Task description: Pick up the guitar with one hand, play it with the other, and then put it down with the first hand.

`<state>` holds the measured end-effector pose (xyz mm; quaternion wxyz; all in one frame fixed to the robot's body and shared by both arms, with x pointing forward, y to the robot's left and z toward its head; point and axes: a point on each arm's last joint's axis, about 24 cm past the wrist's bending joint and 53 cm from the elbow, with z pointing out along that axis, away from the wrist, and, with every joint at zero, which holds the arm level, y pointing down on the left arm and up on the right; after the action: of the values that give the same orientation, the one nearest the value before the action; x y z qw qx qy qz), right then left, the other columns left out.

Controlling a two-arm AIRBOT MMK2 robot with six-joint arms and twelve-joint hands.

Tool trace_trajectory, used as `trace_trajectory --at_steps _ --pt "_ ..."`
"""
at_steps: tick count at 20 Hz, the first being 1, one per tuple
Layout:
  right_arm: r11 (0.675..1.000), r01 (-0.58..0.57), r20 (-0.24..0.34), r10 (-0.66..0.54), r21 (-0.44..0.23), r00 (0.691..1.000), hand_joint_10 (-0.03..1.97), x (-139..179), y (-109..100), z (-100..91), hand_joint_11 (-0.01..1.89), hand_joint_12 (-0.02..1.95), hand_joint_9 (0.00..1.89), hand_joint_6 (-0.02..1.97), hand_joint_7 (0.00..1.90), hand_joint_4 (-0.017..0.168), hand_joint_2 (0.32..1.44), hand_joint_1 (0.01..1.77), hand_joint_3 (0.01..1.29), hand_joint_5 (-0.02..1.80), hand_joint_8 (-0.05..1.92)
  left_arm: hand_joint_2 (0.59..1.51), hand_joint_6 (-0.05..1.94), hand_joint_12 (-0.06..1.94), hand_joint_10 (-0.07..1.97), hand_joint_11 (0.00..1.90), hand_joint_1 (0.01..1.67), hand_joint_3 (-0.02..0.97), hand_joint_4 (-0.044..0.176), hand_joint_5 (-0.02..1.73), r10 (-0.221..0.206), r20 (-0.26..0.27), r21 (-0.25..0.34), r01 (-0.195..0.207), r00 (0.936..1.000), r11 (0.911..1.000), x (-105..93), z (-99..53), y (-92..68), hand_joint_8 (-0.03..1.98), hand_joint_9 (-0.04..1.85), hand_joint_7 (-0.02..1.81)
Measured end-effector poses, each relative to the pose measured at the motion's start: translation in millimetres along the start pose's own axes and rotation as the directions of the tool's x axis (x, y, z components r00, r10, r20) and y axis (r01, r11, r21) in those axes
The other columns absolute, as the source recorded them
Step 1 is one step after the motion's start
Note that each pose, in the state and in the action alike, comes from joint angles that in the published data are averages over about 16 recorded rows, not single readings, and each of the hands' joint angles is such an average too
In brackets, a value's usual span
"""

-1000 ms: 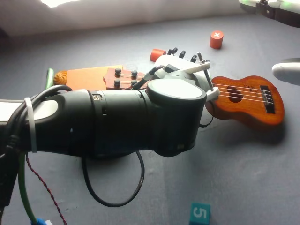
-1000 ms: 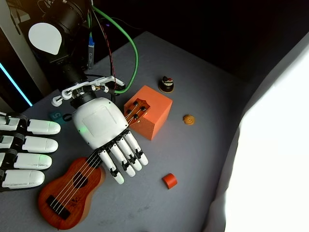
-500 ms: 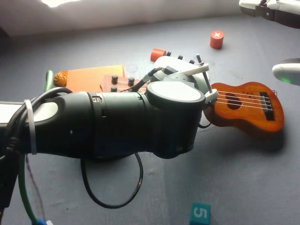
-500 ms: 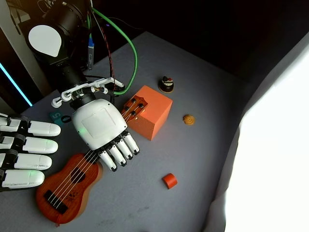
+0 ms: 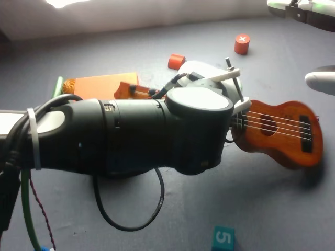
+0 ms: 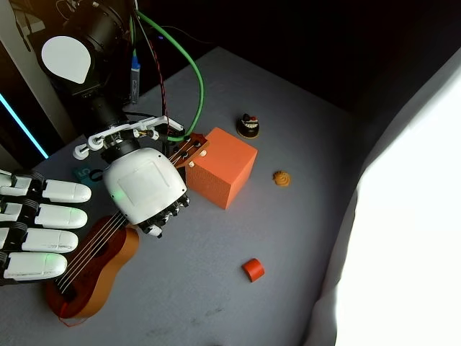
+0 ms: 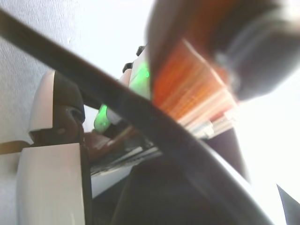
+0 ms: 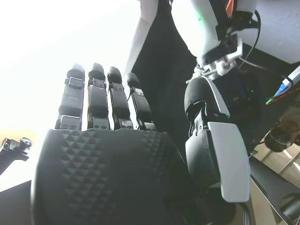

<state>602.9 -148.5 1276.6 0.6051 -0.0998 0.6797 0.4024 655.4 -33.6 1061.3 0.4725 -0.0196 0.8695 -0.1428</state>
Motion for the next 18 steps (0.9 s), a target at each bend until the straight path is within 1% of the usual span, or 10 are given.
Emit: trace_trajectory --at_steps 2,3,5,9,14,18 --pt "1.000 0.005 -0.012 -0.005 -0.017 1.000 0.03 0.8 -0.2 -0.6 0.02 0.01 0.06 0.03 0.07 0.004 1.32 0.29 0.02 0.05 0.03 1.077 1.25 1.93 1.93 1.43 1.28 -0.012 0.006 1.11 -0.004 -0.003 0.007 0.004 1.0000 1.0000 -3.6 -2.7 -3.2 1.95 1.40 1.29" --pt "1.000 0.006 -0.019 -0.006 -0.026 1.000 0.03 1.1 -0.1 -1.2 0.02 0.01 0.06 0.03 0.07 0.004 1.32 0.29 0.02 0.05 0.03 1.078 1.31 1.93 1.93 1.45 1.30 -0.016 0.006 1.13 -0.006 -0.004 0.011 0.006 1.0000 0.9999 -5.5 -4.3 -4.9 1.95 1.42 1.30" --pt "0.999 0.007 -0.036 -0.009 -0.045 0.999 0.03 2.2 -0.4 -3.0 0.02 0.01 0.06 0.04 0.07 0.004 1.32 0.29 0.02 0.05 0.03 1.081 1.45 1.93 1.92 1.47 1.33 -0.016 0.006 1.13 -0.011 -0.009 0.017 0.011 0.9999 0.9998 -9.5 -7.9 -7.7 1.95 1.43 1.30" --pt "0.998 0.007 -0.085 -0.012 -0.065 0.996 0.03 7.4 -4.7 -8.7 0.02 0.01 0.06 0.04 0.07 0.003 1.32 0.29 0.02 0.05 0.03 1.086 1.65 1.93 1.92 1.46 1.40 -0.016 0.004 1.15 -0.021 -0.021 0.027 0.021 0.9996 0.9994 -18.9 -15.6 -11.6 1.96 1.41 1.28" --pt "0.998 0.002 -0.173 -0.012 -0.062 0.985 0.03 21.4 -14.0 -19.6 0.02 0.02 0.06 0.04 0.08 0.004 1.32 0.29 0.02 0.06 0.03 1.093 1.86 1.93 1.92 1.45 1.44 -0.016 0.002 1.17 -0.035 -0.037 0.047 0.036 0.9987 0.9982 -30.9 -25.5 -13.5 1.96 1.39 1.27" --pt "0.999 -0.001 -0.213 -0.006 -0.036 0.977 0.03 28.9 -21.3 -26.0 0.02 0.01 0.07 0.03 0.08 0.004 1.32 0.29 0.02 0.06 0.03 1.094 1.89 1.93 1.92 1.44 1.44 -0.016 0.000 1.16 -0.047 -0.052 0.076 0.051 0.9975 0.9958 -36.5 -34.5 -15.3 1.97 1.39 1.27"
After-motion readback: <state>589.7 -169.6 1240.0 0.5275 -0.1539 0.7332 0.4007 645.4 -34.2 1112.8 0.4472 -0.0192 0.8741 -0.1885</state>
